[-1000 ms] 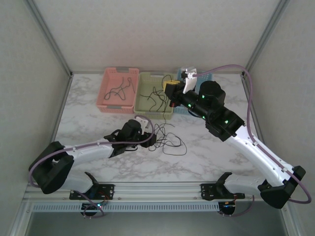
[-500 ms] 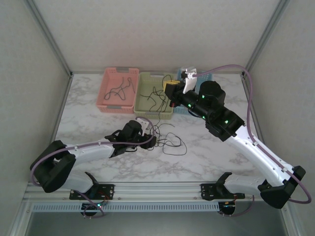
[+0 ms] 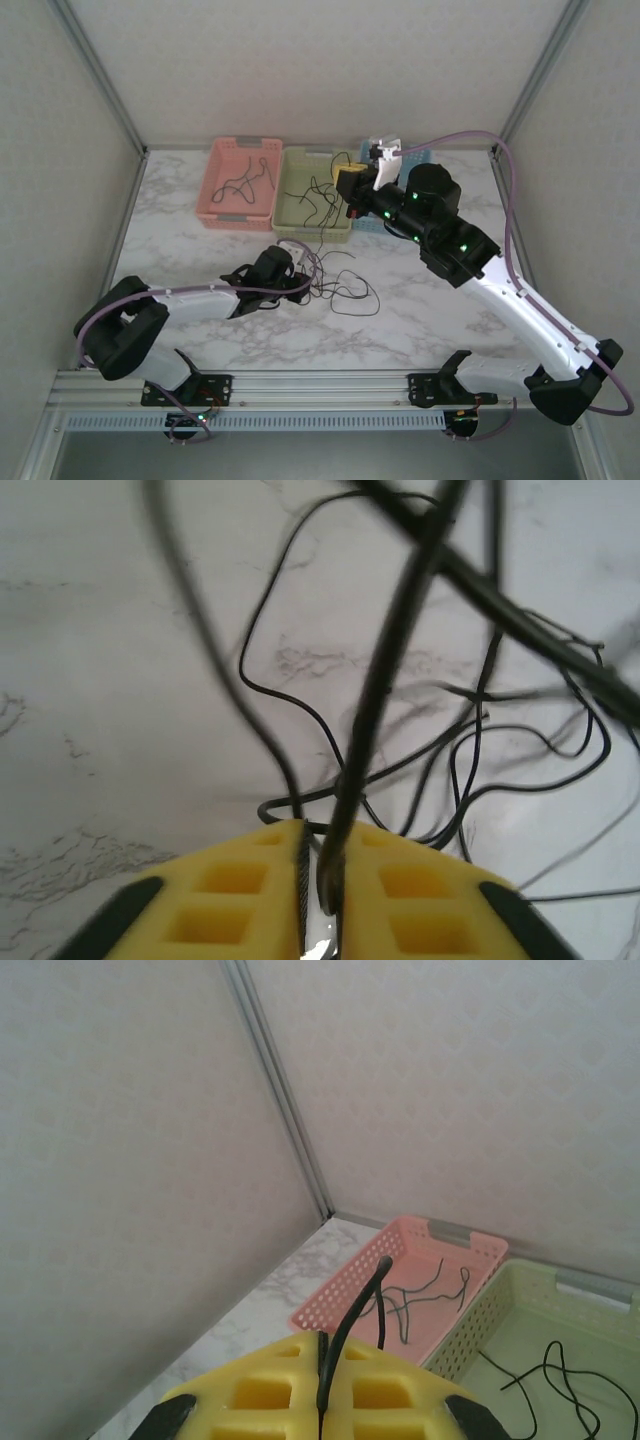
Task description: Untangle the cables
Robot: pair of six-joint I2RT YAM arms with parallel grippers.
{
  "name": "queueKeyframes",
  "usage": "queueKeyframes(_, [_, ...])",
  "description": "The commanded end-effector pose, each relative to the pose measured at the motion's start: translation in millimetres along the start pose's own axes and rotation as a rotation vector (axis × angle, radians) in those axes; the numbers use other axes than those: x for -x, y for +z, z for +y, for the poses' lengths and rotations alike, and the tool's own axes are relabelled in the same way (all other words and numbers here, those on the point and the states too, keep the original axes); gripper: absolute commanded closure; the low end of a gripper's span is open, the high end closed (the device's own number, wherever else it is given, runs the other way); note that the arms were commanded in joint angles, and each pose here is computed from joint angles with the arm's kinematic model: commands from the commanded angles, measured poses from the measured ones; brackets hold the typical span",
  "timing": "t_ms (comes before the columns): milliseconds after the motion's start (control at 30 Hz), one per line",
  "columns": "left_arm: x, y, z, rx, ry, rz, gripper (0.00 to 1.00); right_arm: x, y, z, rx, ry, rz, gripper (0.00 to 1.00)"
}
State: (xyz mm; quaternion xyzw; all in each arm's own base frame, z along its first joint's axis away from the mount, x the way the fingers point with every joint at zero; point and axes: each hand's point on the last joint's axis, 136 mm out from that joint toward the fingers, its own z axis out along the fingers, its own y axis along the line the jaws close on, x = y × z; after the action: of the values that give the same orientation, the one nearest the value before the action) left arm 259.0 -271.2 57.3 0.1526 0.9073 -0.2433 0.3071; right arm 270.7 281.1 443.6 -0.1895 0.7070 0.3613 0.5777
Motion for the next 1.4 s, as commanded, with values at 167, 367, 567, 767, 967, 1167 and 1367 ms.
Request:
queueKeyframes(167, [24.3, -58.1, 67.8, 0.308, -0.111, -0.116, 1.00, 93.9, -74.4, 9.6, -0.075, -0.189, -0.204, 1.00])
queueKeyframes(367, [14.4, -102.5, 117.1, 0.401, -0.305, -0.177, 1.00, 187.8, -189.0, -11.2, -0.373, -0.334, -0.506, 1.00])
queueKeyframes(567, [17.5, -111.5, 129.8, 0.383, -0.390, -0.204, 1.00, 216.3, -253.7, -12.3, -0.460, -0.368, -0.669, 1.00])
queueKeyframes(767, [37.4, -122.3, 117.4, 0.338, -0.345, -0.242, 1.00, 170.2, -154.1, 2.5, -0.256, -0.332, -0.410, 1.00])
queueKeyframes(967, [37.4, -129.8, 108.0, 0.299, -0.347, -0.262, 1.00, 151.0, -70.9, -0.6, -0.218, -0.280, -0.302, 1.00])
queueKeyframes(1167, [38.6, -134.3, 101.7, 0.268, -0.367, -0.260, 1.00, 140.2, -4.4, -29.4, -0.254, -0.180, -0.287, 1.00])
queueKeyframes(1367, [37.7, -140.8, 100.6, 0.260, -0.371, -0.281, 1.00, 118.1, 65.0, -71.6, -0.266, -0.025, -0.238, 1.00])
